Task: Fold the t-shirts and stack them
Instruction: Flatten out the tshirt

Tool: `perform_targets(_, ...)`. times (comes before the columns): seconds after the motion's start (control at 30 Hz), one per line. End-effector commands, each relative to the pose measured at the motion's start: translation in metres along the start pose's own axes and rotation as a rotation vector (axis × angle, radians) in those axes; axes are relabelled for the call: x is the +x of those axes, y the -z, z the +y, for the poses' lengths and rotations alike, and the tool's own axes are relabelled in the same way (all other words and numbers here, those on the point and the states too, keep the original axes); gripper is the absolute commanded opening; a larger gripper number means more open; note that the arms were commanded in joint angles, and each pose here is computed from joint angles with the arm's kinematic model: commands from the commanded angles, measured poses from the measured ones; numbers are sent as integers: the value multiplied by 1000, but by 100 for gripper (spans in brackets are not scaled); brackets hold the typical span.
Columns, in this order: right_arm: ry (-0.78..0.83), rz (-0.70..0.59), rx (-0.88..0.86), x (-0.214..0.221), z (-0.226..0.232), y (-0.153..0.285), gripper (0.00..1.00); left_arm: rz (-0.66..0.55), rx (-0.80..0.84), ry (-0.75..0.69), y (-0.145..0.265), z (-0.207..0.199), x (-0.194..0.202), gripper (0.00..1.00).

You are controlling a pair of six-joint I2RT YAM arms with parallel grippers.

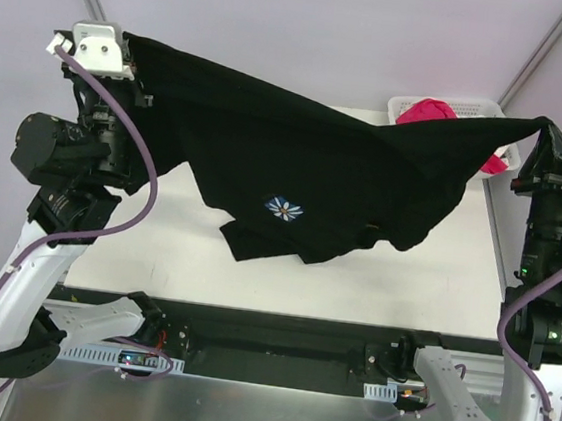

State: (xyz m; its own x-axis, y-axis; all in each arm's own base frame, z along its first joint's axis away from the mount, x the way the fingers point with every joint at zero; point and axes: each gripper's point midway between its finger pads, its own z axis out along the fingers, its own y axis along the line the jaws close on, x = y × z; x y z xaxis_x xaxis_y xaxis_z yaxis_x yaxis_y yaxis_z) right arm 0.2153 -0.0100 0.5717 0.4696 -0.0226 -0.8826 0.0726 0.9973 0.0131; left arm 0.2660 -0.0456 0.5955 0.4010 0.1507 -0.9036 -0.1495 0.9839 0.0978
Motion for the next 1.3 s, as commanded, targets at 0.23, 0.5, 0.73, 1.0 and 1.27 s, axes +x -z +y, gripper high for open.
perform_targets(0.23, -50, -102, -66, -45, 3, 56, 1, -46, -34, 32, 37, 43, -28, 1)
perform_targets(0.5, -34, -176, -77, -64, 1, 80, 1, -135, 8, 85, 59, 61, -46, 1)
perform_targets(0.73, -44, -119, -29, -51, -3, 48, 1, -136, -35, 16, 51, 66, -52, 2)
perform_targets(1.0, -19, 109, -12, 28, 12, -53, 1, -124, -89, -161, -1, 10, -18, 7)
perform_targets(1.27, 20, 308, 6, 119, 19, -103, 1, 194, -134, -220, -67, -26, 139, 8)
